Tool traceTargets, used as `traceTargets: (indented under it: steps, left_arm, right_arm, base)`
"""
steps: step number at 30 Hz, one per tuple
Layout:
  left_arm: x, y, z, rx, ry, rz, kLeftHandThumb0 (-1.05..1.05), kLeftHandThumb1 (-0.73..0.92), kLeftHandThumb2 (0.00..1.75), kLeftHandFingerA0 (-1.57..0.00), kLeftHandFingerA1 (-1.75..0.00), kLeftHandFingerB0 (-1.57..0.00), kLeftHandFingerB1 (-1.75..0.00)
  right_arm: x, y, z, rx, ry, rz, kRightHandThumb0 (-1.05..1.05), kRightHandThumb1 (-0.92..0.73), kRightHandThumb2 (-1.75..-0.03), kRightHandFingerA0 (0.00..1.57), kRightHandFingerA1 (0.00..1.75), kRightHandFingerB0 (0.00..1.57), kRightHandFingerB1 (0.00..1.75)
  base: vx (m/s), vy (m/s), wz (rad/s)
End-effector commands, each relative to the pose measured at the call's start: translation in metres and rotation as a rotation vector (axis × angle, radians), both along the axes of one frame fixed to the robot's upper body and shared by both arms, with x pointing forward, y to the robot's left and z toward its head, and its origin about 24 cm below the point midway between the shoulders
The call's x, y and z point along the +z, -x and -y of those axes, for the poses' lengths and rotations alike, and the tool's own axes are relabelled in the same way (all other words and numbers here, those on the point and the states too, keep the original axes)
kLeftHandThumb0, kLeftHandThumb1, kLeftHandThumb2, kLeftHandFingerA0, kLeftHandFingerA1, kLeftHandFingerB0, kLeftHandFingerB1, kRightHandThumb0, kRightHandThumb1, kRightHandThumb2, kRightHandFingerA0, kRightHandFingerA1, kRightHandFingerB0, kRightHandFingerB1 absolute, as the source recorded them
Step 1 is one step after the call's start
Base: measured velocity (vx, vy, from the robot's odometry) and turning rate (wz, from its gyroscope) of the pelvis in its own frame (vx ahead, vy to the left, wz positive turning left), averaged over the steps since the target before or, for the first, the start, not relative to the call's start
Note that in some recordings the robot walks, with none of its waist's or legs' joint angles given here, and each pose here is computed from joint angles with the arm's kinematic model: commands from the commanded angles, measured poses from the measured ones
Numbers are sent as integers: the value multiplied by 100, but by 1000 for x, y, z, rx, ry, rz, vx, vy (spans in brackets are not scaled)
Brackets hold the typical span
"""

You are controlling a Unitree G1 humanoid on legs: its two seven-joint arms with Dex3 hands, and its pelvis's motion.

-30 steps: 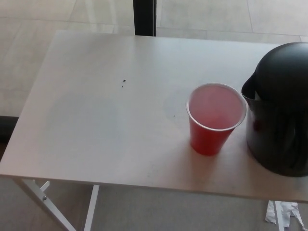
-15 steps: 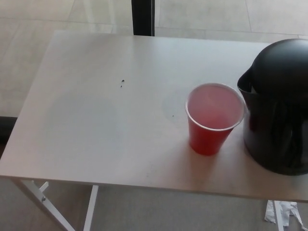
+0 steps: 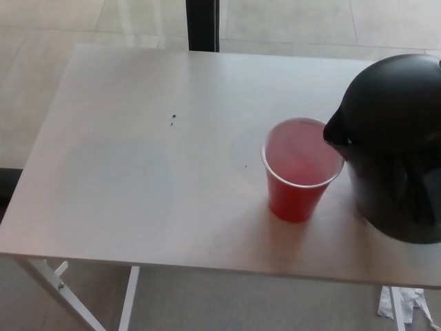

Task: The robot uses its right hand to lift up a kettle kept on the middle of the desk by its handle and tilt it into a glass kept next to it to pour out water

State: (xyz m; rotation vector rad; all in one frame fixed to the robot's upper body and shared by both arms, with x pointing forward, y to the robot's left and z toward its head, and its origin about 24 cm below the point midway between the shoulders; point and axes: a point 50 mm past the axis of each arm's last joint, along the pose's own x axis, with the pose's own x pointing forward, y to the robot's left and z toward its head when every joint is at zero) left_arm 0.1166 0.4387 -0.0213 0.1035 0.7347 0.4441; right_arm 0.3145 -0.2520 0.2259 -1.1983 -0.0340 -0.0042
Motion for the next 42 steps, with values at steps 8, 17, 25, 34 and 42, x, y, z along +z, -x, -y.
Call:
traceTargets:
  steps: [8, 17, 25, 34, 42]
  left_arm:
    - [10, -2, -8, -3, -41, -20, -77, 79, 63, -52, -55, -39, -48]
    - [12, -5, -8, -27, -50, -14, -76, 80, 64, -51, -58, -40, -51]
    - [13, -8, -7, -32, -50, -13, -77, 80, 64, -52, -59, -40, -52]
    - [15, -9, -8, -37, -43, -7, -78, 81, 64, -49, -57, -35, -52]
    - [15, -11, -7, -47, -50, -9, -77, 83, 64, -49, -56, -36, -51]
  right_arm:
    - [35, -5, -20, -30, 146, -64, -30, -79, -69, 82, 161, 60, 64]
    - [51, -9, -19, -66, 116, -102, -32, -78, -63, 76, 153, 63, 82]
    - [58, -13, -24, -90, 131, -111, -32, -76, -66, 73, 158, 67, 82]
    - [64, -19, -28, -121, 94, -124, -29, -67, -91, 83, 171, 71, 118]
    - [72, -19, -33, -137, 136, -125, -31, -67, -88, 98, 138, 80, 92]
  base:
    - [0, 0, 0]
    - [0, 0, 0]
    - [0, 0, 0]
    - [0, 0, 0]
    - [0, 0, 0]
